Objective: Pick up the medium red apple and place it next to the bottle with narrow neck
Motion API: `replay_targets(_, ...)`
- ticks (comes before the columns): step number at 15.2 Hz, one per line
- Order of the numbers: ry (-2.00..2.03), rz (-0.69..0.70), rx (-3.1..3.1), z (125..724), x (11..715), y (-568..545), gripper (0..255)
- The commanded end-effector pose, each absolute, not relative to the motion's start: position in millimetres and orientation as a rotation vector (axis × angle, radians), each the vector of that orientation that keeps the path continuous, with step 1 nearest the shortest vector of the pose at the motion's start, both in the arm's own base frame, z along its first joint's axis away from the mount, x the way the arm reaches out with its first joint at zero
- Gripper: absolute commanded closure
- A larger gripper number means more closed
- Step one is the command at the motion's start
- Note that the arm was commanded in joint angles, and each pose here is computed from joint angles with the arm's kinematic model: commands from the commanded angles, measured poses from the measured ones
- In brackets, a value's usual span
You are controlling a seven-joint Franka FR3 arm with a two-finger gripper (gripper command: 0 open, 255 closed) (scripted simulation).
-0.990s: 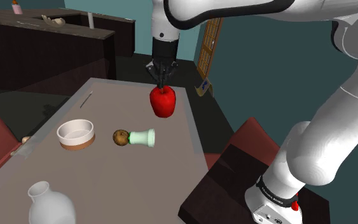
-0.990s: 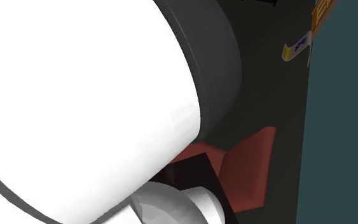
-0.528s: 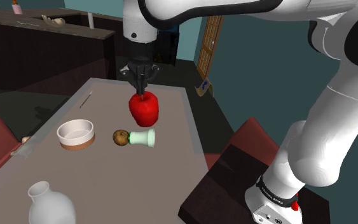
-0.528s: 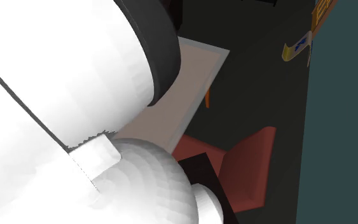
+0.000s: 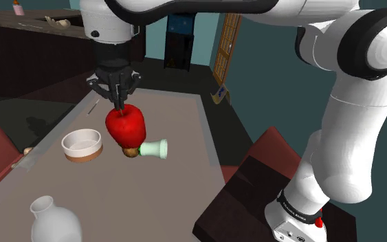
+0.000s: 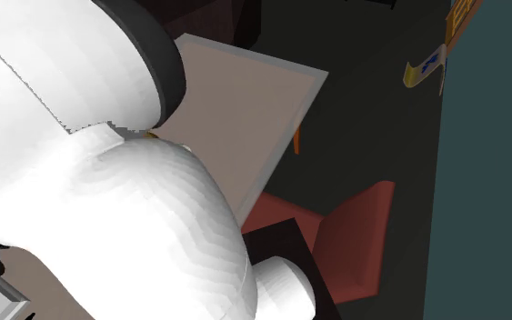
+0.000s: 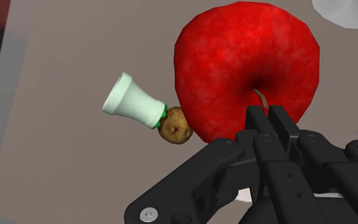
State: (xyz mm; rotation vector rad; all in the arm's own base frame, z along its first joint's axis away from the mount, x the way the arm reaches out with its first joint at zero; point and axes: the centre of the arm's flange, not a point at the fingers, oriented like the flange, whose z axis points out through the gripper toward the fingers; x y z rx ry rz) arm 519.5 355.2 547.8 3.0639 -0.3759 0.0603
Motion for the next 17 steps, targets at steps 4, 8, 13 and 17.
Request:
replay_targets(4, -0.379, 0.060, 3.064, 534.8, 521.3, 399.3, 255)
replay_targets(8, -0.379, 0.060, 3.064, 513.7, 521.3, 399.3, 255)
replay_targets(13, -0.379, 0.060, 3.064, 487.3, 521.3, 399.3, 255)
replay_targets(17, -0.379, 0.060, 3.064, 466.1, 521.3, 399.3, 255)
